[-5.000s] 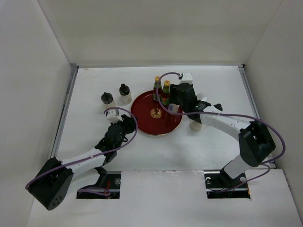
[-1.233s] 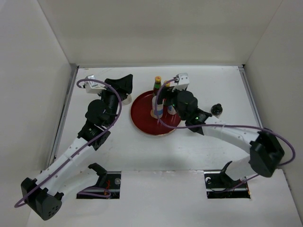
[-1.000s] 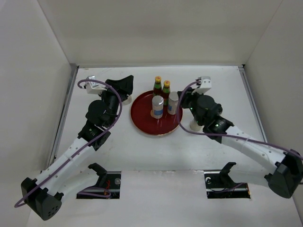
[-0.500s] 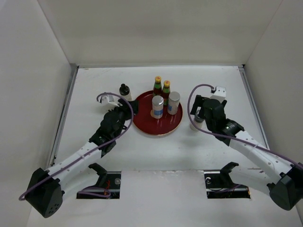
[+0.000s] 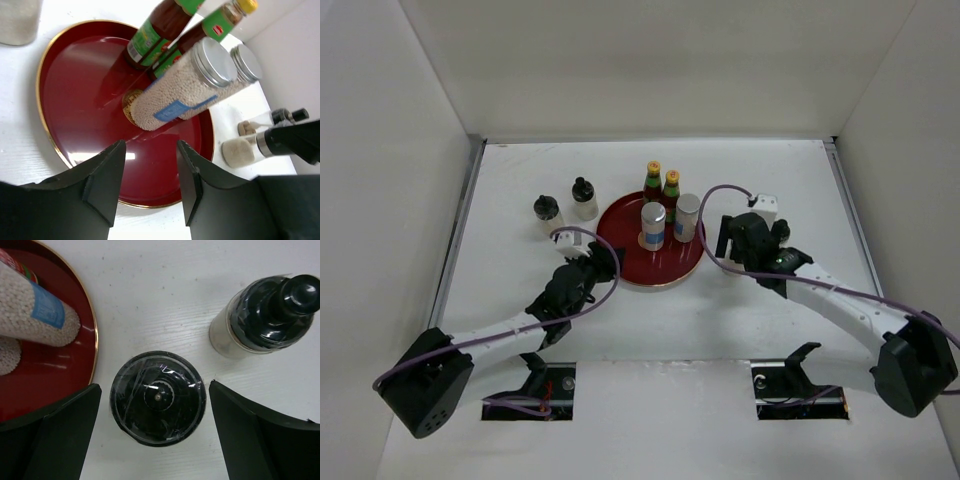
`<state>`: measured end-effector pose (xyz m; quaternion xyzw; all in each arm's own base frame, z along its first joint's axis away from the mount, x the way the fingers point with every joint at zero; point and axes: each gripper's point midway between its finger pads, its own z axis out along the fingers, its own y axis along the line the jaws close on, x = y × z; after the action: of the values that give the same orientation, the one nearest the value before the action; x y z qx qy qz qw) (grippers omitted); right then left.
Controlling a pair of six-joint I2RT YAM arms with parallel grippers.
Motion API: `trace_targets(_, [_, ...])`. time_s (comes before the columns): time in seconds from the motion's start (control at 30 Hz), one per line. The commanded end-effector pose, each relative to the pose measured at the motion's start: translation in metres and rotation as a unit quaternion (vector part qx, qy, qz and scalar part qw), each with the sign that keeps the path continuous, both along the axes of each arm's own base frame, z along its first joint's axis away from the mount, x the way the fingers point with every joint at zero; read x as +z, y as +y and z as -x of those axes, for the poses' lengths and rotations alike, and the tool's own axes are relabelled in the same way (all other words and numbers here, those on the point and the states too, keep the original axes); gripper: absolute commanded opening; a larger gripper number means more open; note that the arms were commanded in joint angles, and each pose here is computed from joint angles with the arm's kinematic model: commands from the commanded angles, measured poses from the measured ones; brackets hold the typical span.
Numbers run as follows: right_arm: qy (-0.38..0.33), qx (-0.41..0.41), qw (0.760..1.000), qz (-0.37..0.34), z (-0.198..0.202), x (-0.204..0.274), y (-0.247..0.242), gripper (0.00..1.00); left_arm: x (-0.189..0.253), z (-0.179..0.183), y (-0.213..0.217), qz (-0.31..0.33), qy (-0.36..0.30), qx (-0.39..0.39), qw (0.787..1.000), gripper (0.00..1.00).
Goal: Organize the condiment bottles
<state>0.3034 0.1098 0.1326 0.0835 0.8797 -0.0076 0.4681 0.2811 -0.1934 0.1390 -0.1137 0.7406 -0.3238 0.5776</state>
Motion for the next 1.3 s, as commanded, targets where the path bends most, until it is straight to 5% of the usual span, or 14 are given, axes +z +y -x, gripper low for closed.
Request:
trace_targets(0.0, [-0.010, -0.003, 1.000, -0.020, -0.012, 0.009, 0.010, 0.94, 0.033, 0.001, -0.009, 0.031, -0.068, -0.018, 0.997, 0.43])
trace_targets(0.2, [-0.024, -0.039, 0.999, 0.001, -0.017, 0.013, -0.003, 0.59, 0.034, 0.004, -0.002, 0.032, -0.073, -0.008, 0.997, 0.44])
trace_targets(0.3, [-0.045, -0.055, 0.997, 0.019, -0.015, 0.027, -0.010, 0.51, 0.033, 0.006, -0.004, 0.027, -0.075, -0.008, 0.997, 0.44])
trace_targets(0.53, [-0.098, -0.022, 0.995, -0.007, -0.004, 0.072, 0.011, 0.49, 0.026, 0.004, -0.007, 0.017, -0.066, -0.006, 0.998, 0.44])
trace_targets(0.83, [-0.144, 0.106, 0.981, -0.077, -0.008, 0.118, 0.119, 0.48, 0.019, -0.001, 0.003, 0.017, -0.056, 0.015, 0.998, 0.46])
trace_targets(1.27, [-0.132, 0.178, 0.970, -0.096, -0.025, 0.076, 0.216, 0.48, 0.016, -0.004, 0.012, 0.022, -0.052, 0.031, 0.998, 0.47])
